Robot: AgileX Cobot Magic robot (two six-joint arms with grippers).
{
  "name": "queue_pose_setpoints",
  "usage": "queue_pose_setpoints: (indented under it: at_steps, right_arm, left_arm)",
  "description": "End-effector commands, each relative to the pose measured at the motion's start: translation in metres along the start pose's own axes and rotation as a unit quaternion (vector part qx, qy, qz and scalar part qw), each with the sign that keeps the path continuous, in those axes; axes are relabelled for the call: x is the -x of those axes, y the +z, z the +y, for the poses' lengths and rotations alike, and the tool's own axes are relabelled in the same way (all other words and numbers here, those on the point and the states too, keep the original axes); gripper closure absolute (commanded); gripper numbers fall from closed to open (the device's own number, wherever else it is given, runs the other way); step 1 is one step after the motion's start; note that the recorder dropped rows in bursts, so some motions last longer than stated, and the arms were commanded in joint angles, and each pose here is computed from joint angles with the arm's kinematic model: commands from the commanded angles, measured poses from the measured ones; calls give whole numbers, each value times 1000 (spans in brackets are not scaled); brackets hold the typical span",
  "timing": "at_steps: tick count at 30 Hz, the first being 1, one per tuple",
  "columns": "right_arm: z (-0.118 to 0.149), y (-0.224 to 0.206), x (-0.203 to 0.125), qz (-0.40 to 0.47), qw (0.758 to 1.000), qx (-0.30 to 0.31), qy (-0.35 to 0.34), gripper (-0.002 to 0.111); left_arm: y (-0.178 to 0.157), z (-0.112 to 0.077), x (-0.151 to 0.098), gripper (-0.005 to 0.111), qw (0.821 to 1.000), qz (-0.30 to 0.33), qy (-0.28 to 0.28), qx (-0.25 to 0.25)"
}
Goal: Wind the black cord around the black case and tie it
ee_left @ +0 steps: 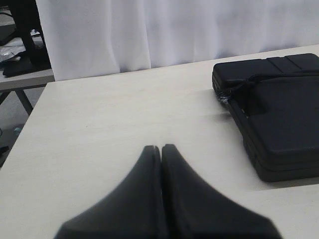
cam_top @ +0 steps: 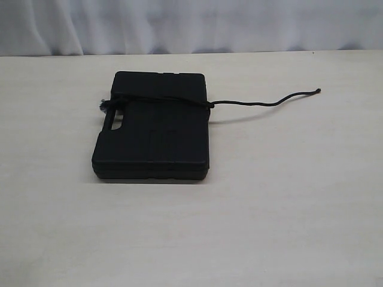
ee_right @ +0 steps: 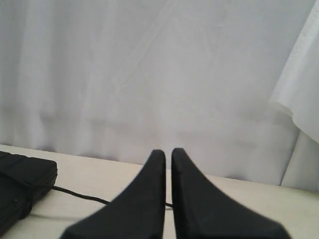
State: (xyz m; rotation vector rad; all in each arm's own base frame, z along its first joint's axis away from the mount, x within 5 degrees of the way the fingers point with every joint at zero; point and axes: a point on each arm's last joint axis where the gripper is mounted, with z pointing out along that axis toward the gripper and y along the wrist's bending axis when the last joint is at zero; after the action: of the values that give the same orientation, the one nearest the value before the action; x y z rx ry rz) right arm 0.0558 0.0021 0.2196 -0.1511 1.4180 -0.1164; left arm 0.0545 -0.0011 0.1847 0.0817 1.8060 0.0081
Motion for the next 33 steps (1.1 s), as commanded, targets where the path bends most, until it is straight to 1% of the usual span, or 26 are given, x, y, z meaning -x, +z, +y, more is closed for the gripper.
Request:
queue_pose_setpoints:
  at_steps: [1, 7, 11, 15, 26, 30, 33]
  right_arm:
    - [1, -1, -10, 52, 999, 3, -10, 104]
    - [3, -4, -27, 143, 990, 13, 9, 104]
    - [4, -7, -35, 188, 982, 14, 30, 104]
    - [4, -7, -35, 189, 980, 9, 55, 104]
    - [4, -8, -36, 200, 978, 10, 52, 104]
    - [4, -8, -37, 201, 979, 14, 37, 104]
    - [4, -8, -37, 202, 978, 13, 42, 104]
  left_arm:
    - [0, 0, 0, 107, 1000, -6, -1, -3]
    - [0, 0, 0, 107, 1000, -6, -1, -3]
    - [0, 0, 0, 107, 1000, -6, -3, -3]
    - [0, 0, -1, 107, 1000, -2, -3, -3]
    - [0, 0, -1, 107, 1000, -2, -3, -3]
    - [0, 0, -1, 107, 1000, -2, -3, -3]
    - [0, 0, -1, 107, 1000, -2, -3, -3]
